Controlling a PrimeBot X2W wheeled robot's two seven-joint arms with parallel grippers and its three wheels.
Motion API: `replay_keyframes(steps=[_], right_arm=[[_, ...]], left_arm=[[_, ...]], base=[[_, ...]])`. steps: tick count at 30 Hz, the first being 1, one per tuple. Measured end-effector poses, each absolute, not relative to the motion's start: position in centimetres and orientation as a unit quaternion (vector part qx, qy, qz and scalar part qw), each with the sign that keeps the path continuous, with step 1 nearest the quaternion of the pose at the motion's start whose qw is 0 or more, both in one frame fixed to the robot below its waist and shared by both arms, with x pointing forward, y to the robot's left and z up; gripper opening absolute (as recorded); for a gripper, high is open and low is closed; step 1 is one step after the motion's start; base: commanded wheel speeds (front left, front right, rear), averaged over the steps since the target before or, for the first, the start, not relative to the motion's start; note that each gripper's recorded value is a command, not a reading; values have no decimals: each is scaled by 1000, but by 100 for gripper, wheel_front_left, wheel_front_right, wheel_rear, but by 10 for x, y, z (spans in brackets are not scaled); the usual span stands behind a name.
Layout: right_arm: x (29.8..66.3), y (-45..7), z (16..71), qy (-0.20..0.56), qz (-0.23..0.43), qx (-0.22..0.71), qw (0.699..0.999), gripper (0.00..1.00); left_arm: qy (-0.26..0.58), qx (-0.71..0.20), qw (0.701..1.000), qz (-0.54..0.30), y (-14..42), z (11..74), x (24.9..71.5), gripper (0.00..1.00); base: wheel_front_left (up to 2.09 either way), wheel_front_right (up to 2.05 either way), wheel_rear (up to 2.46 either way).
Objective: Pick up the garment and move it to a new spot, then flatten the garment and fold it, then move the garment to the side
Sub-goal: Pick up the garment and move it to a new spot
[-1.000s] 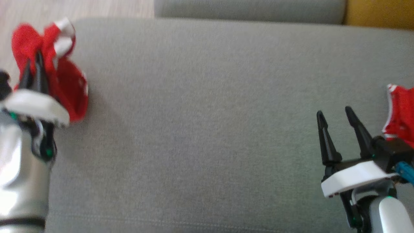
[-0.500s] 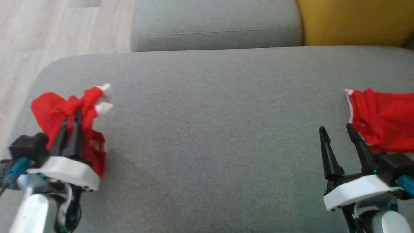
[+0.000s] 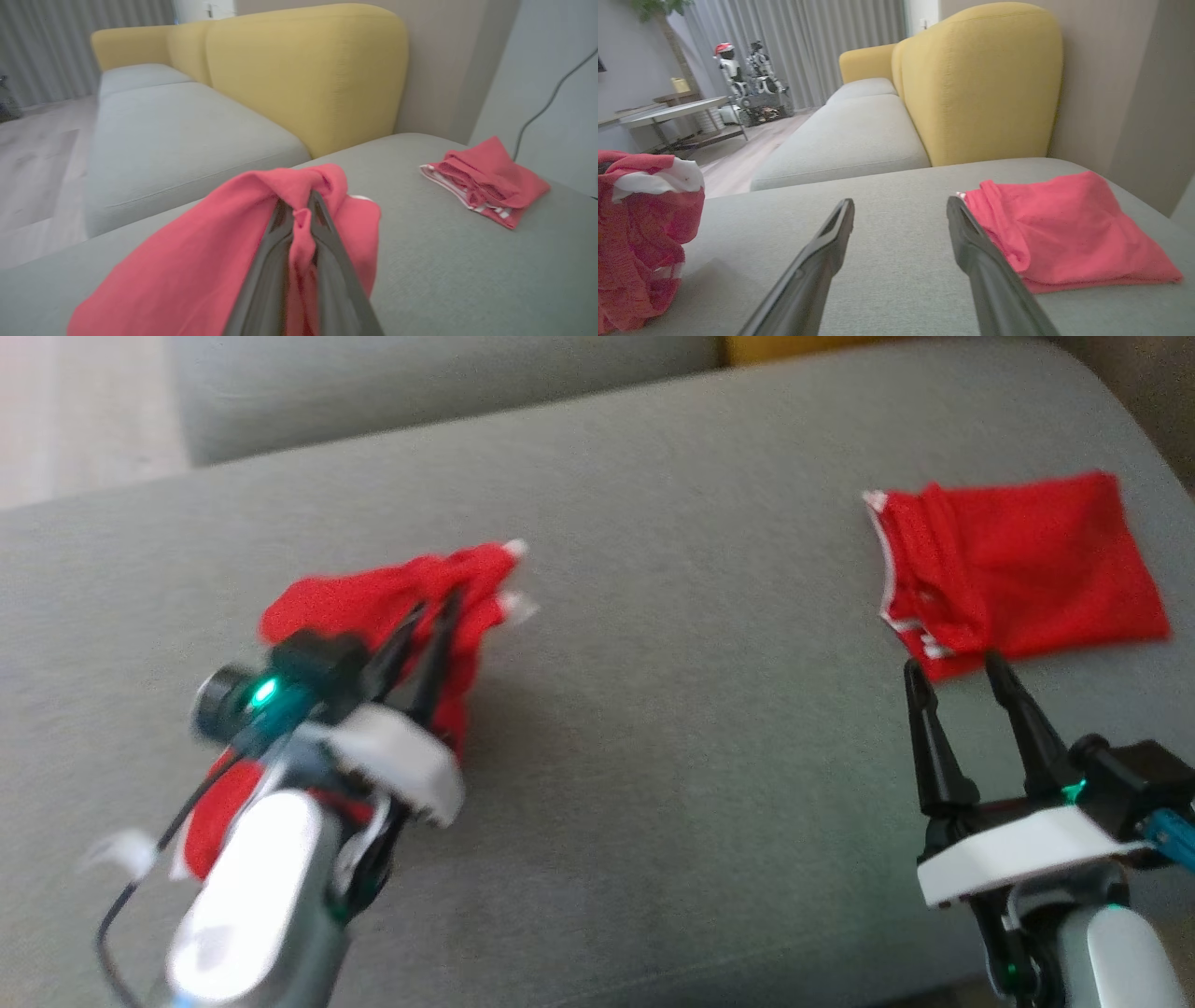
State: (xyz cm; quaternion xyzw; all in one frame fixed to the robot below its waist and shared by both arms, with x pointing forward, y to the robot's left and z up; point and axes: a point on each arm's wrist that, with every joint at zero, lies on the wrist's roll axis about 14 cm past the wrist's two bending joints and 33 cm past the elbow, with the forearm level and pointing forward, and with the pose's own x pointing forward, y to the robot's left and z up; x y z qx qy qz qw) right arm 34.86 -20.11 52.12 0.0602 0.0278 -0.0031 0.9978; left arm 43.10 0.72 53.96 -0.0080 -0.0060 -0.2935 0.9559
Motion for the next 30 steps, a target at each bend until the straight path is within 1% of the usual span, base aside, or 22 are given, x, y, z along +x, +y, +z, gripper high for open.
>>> replay_keyframes(steps=[3, 7, 11, 14, 15, 16, 17, 24, 27, 30], right_arm=[[348, -215, 517, 28, -27, 63, 997, 100], [344, -229, 504, 43, -53, 71, 995, 100], [334, -244, 488, 62, -82, 74, 992, 100], [330, -250, 482, 69, -94, 73, 990, 100], [329, -250, 481, 70, -96, 74, 990, 100], [329, -250, 480, 71, -95, 77, 990, 100], [329, -249, 480, 70, -93, 79, 990, 100], [334, -235, 485, 58, -68, 86, 992, 100], [339, -226, 491, 49, -51, 84, 994, 100], [344, -216, 496, 44, -33, 83, 995, 100]], left_arm=[[0, -10, 939, -345, -34, 533, 439, 0], [51, 1, 915, -401, -73, 497, 440, 0], [113, 12, 891, -439, -96, 452, 428, 0], [135, 11, 878, -458, -107, 434, 418, 0], [136, 9, 877, -460, -108, 432, 416, 3], [132, 7, 878, -461, -108, 433, 415, 47], [124, 5, 879, -460, -108, 436, 415, 100], [51, -42, 896, -438, -96, 474, 411, 100], [21, -70, 922, -380, -70, 491, 417, 100], [-5, -77, 947, -310, -32, 504, 424, 100]], base=[[0, 0, 0], [0, 0, 0], [0, 0, 0], [0, 0, 0], [0, 0, 0], [0, 0, 0], [0, 0, 0], [0, 0, 0], [0, 0, 0], [0, 0, 0]])
